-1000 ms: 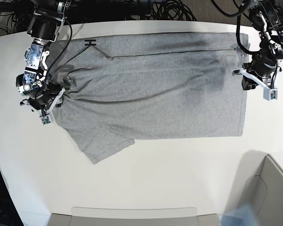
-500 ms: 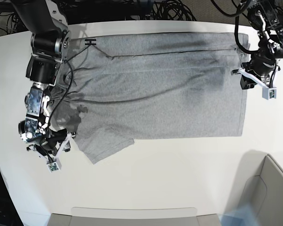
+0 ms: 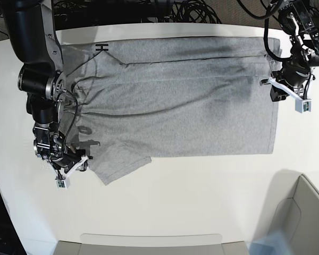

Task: Fold the T-shirt properly
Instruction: 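Grasp the hem corner near the sleeve with the right gripper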

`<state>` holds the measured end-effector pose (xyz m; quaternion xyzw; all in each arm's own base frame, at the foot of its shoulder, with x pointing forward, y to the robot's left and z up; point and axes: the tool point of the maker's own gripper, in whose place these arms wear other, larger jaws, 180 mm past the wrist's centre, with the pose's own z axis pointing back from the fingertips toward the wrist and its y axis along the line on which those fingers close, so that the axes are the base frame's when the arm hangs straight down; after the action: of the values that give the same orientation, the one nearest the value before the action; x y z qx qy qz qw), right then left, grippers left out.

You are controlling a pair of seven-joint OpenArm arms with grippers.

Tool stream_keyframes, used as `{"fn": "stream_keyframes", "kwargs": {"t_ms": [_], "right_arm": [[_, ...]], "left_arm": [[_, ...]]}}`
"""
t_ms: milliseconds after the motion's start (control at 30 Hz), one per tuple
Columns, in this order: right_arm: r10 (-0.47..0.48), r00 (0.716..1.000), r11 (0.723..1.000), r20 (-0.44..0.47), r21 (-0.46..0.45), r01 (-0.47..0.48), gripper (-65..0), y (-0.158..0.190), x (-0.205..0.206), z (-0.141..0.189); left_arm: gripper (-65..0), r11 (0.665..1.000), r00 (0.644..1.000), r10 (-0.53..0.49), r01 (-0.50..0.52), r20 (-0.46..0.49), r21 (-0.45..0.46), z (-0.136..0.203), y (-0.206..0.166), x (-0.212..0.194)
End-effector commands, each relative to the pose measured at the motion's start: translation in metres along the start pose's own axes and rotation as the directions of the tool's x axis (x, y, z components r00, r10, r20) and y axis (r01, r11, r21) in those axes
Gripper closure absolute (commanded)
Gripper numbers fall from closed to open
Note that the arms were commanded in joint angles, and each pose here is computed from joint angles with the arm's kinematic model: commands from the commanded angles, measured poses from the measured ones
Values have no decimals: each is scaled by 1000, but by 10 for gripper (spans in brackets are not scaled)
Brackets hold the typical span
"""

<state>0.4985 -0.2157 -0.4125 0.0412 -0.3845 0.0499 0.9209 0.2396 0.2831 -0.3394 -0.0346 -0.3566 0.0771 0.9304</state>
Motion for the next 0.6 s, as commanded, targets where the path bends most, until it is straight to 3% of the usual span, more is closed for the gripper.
{"fn": "stream_keyframes", "kwargs": {"t_ms": [0,167,567], "right_arm": [[13,999,1000,38,10,-14,-276,3,20,2],[75,997,997,15,32,-76,-276,24,13,-4],[100,995,986,18,134,-101,-276,57,13,-8]], "left_arm": [[-95,1000,999,-20,20,41,3,4,1,14],[-95,1000,999,-20,20,42,4,4,1,14],[-95,1000,996,-19,20,92,-4,2,-3,35]]}}
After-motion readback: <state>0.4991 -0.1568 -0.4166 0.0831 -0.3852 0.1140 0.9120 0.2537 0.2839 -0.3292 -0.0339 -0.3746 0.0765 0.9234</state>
